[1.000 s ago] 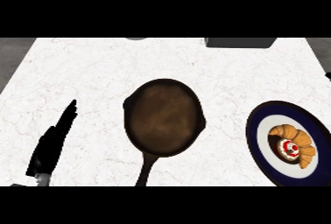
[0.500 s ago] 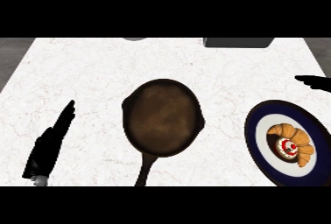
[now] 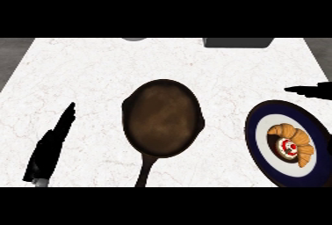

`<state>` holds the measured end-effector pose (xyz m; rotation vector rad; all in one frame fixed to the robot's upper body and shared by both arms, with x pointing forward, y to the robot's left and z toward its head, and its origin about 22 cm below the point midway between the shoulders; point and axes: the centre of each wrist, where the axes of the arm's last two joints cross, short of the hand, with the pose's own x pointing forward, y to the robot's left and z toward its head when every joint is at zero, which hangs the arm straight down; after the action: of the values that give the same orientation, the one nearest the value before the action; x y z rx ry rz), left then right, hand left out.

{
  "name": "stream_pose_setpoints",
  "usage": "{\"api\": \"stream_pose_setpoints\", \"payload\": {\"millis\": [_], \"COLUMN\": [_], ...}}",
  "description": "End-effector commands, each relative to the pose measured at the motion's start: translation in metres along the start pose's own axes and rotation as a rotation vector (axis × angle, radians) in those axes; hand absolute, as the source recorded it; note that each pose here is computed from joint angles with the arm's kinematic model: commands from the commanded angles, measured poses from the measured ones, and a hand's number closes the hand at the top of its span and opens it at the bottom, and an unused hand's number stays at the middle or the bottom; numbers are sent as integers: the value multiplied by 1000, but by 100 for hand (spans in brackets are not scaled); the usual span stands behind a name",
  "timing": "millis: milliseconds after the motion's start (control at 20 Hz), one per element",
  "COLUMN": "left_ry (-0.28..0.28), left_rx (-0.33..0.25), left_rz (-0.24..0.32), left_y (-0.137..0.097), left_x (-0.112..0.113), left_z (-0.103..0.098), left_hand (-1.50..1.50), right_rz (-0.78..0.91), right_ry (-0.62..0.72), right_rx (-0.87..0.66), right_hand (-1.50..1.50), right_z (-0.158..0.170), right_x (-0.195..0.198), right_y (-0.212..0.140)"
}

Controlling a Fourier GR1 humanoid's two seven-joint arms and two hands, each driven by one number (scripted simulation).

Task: Pick the croissant from the plate and place it in the pan

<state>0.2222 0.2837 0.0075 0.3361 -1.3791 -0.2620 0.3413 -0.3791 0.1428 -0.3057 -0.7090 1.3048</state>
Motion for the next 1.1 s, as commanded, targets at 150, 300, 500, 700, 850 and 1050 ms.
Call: {"api": "stream_pose_setpoints", "payload": {"millis": [150,300,500,700,850,1050], "left_ry": [4,-7,4,-12,-7,-24], "left_rx": [-4,13,11,4,9,-4], "left_rz": [-5,-9,-6,2,4,-14], "left_y": [-12,14,-8,-3,-4,8], "left_x": [3,-8,1,3,-3,-6], "left_z": [4,-1,5,0,2,-6], "left_hand": [0,0,0,0,0,0], "right_rz": [44,76,105,86,111,107], "right_ry": [34,82,127,142,161,176], "right_rx": [72,50,87,66,118,102], "right_hand": [-150,-150,-150,-150,-150,-150], "right_z": [-25,-20,-18,-28,-54,-45], "right_x": [19,19,14,-1,3,-6], "right_y": [27,17,31,52,65,37]}}
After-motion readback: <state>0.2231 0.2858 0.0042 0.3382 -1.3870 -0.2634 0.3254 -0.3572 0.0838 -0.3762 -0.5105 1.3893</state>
